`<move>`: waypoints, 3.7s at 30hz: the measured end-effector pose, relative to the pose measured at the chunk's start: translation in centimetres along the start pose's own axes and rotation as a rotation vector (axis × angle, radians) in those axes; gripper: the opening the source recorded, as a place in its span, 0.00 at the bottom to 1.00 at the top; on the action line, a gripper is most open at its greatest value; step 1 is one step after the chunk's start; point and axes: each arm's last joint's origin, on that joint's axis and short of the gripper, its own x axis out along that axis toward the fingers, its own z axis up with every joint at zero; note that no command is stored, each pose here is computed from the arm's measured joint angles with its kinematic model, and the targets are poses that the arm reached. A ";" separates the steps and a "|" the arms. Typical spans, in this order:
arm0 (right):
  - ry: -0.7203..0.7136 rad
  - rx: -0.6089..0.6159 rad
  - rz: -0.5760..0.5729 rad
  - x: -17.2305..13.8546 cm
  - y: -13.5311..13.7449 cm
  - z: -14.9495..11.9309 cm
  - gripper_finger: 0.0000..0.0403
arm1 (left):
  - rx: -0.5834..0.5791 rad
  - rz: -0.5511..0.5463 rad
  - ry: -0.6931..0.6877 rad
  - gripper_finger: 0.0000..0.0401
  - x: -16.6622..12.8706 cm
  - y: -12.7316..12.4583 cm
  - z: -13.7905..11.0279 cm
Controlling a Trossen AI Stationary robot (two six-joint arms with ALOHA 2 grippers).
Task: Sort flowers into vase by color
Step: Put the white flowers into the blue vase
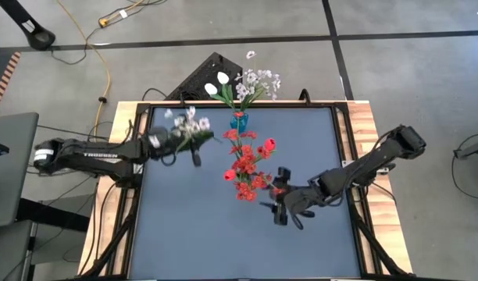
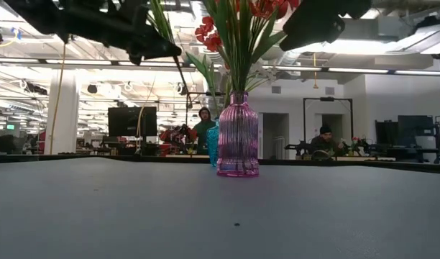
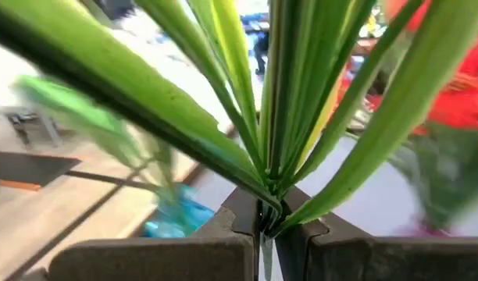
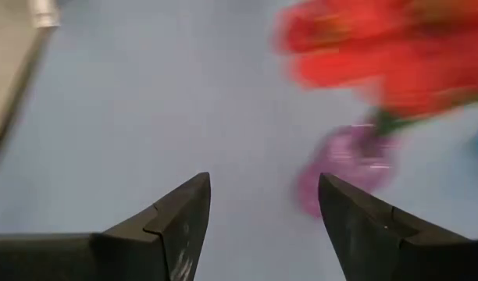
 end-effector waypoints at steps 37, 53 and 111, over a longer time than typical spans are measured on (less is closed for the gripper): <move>0.058 0.035 -0.263 -0.1 -8.9 1.9 0.66 | 0.150 -0.001 0.063 0.02 10.8 6.7 3.3; 0.053 0.045 -0.238 0.0 -8.9 2.0 0.66 | 0.177 0.065 0.145 0.02 13.0 6.2 0.3; 0.013 0.081 -0.171 0.0 -8.3 2.4 0.66 | 0.023 -0.003 0.310 0.02 14.2 8.2 -3.8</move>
